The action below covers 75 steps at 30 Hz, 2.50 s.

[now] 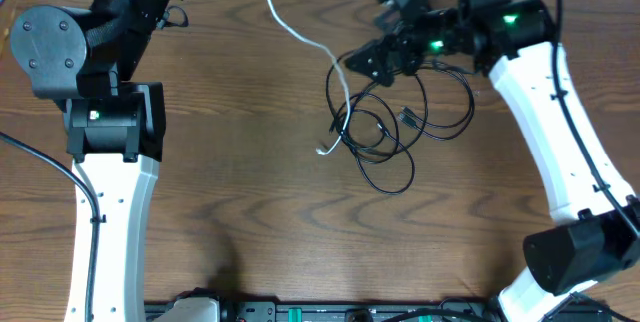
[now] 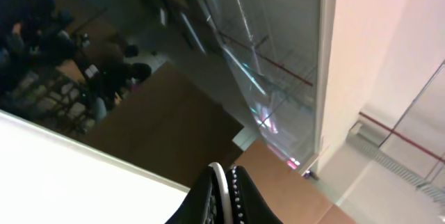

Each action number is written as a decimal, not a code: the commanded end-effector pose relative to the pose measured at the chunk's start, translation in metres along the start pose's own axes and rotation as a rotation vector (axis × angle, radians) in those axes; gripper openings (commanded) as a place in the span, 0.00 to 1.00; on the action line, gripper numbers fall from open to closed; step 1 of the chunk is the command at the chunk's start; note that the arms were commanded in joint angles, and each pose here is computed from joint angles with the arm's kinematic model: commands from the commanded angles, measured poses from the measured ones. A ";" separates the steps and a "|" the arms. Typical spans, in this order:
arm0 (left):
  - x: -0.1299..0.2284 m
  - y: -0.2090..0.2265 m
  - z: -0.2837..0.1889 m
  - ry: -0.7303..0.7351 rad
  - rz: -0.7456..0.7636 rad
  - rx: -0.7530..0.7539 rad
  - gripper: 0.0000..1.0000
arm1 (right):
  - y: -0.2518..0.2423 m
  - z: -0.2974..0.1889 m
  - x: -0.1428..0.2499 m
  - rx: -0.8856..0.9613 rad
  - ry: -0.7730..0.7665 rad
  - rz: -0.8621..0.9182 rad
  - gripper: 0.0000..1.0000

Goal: Untangle cables

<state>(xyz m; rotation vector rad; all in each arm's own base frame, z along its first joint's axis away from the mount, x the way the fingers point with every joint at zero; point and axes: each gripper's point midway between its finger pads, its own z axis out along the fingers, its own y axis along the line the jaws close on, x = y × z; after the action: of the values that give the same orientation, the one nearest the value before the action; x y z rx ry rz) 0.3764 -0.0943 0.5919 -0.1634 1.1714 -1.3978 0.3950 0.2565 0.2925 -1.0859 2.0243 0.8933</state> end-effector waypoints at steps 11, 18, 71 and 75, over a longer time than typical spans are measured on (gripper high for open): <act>-0.012 -0.045 -0.004 -0.019 -0.040 0.083 0.08 | 0.037 0.061 -0.032 -0.147 -0.107 -0.211 0.98; -0.007 -0.058 -0.009 0.015 -0.027 0.107 0.07 | 0.016 0.068 -0.070 -0.072 -0.246 -0.169 0.79; 0.136 0.217 -0.092 0.611 -0.077 -0.789 0.70 | -0.283 -0.388 0.008 1.346 -0.357 0.291 0.01; 0.137 0.219 -0.092 0.611 -0.079 -0.790 0.70 | -0.325 -0.396 0.032 1.389 -0.370 0.298 0.01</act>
<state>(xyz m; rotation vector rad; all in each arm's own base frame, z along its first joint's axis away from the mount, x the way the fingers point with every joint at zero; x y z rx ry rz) 0.4213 -0.1025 0.3242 -0.3688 2.2175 -1.0252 0.5655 -0.1940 0.4098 0.1137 1.8535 -0.2699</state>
